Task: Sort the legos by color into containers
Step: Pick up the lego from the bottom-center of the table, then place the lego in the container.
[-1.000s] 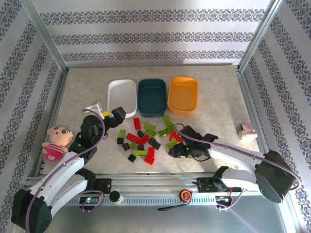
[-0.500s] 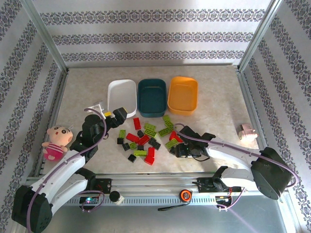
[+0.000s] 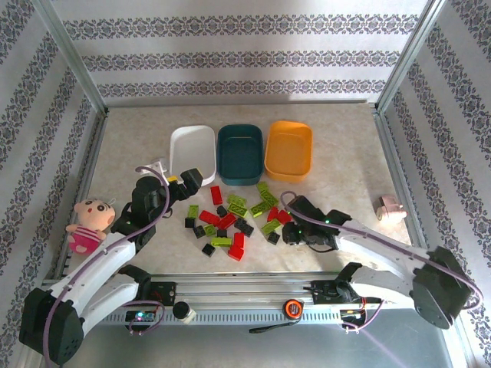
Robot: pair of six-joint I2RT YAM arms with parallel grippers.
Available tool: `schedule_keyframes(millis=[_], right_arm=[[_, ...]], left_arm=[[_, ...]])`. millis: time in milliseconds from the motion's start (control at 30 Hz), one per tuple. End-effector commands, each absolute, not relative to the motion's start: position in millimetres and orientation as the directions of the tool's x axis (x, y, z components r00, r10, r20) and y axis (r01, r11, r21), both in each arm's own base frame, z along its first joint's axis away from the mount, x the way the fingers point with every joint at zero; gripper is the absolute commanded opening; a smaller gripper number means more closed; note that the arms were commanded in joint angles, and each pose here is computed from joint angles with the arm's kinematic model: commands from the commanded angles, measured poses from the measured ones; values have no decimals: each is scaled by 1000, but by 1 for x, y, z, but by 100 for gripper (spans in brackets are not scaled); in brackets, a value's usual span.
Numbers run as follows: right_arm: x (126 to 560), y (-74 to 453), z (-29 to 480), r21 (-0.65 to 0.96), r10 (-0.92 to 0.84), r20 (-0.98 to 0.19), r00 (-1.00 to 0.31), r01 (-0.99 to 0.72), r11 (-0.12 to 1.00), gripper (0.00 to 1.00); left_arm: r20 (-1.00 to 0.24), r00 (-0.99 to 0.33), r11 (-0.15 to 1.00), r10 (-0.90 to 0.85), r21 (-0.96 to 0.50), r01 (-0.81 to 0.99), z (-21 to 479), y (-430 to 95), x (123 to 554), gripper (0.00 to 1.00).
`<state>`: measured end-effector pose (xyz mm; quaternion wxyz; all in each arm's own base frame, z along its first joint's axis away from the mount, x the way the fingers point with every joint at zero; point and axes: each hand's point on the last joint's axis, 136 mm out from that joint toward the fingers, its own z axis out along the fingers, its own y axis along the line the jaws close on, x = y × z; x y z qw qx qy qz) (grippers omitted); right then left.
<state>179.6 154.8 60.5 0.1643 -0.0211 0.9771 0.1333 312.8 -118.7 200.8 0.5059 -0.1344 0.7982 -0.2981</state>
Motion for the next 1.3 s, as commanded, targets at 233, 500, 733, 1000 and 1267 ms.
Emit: schedule_keyframes(millis=[233, 500, 733, 1000, 1267], right_arm=[[346, 171, 158, 299, 103, -586, -804, -97, 949, 26], [443, 171, 115, 254, 147, -526, -838, 10, 967, 26], [470, 162, 77, 244, 200, -467, -861, 92, 966, 36], [474, 152, 95, 249, 211, -505, -837, 92, 964, 59], [425, 160, 118, 304, 208, -566, -798, 33, 952, 60]], left_arm=[[-697, -509, 795, -505, -606, 41, 189, -119, 308, 99], [-672, -562, 816, -482, -578, -9, 168, -112, 294, 99], [-623, -633, 834, -459, -547, -67, 144, -109, 284, 99], [-543, -737, 870, -402, -478, -123, 114, -110, 277, 89], [-488, -822, 936, -294, -322, -143, 80, -114, 255, 74]])
